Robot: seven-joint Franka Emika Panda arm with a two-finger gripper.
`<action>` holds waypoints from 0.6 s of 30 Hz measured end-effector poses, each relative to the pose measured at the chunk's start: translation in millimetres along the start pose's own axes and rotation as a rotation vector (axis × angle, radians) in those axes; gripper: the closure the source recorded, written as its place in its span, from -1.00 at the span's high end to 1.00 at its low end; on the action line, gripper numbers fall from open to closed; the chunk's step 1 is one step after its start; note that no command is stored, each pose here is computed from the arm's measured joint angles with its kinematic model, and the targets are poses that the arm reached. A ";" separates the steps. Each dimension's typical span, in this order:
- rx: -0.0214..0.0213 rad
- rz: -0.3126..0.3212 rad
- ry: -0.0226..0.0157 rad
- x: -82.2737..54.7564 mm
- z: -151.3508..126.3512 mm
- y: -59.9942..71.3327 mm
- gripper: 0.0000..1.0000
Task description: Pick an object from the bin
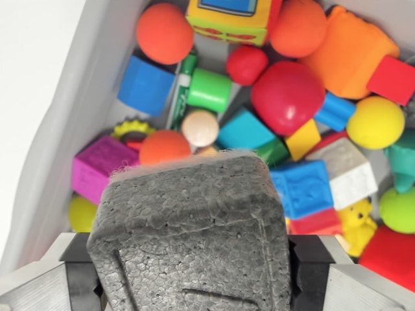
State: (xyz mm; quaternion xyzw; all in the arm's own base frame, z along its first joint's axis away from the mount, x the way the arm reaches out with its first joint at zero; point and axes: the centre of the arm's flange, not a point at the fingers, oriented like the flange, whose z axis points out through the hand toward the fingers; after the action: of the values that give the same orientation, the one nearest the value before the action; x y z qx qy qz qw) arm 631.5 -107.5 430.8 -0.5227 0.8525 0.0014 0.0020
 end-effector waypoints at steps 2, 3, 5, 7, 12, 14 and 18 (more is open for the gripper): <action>-0.0003 0.000 0.0002 -0.1 -5.5 -0.2 -1.00; 0.0002 0.000 0.0001 -0.2 -8.1 -0.4 -1.00; -0.0001 0.000 0.0001 -0.3 -11.6 -0.5 -1.00; -0.0005 0.000 0.0002 -0.3 -16.2 -0.5 -1.00; 0.0000 0.000 -0.0006 -0.2 -26.5 -0.4 -1.00; -0.0005 0.000 -0.0006 -0.1 -28.8 -0.3 -1.00; -0.0006 0.000 -0.0006 -0.3 -33.0 -0.5 -1.00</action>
State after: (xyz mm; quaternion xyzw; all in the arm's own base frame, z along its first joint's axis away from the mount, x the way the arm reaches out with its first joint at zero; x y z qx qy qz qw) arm 632.0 -107.6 463.8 -0.5228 0.8525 0.0018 0.0021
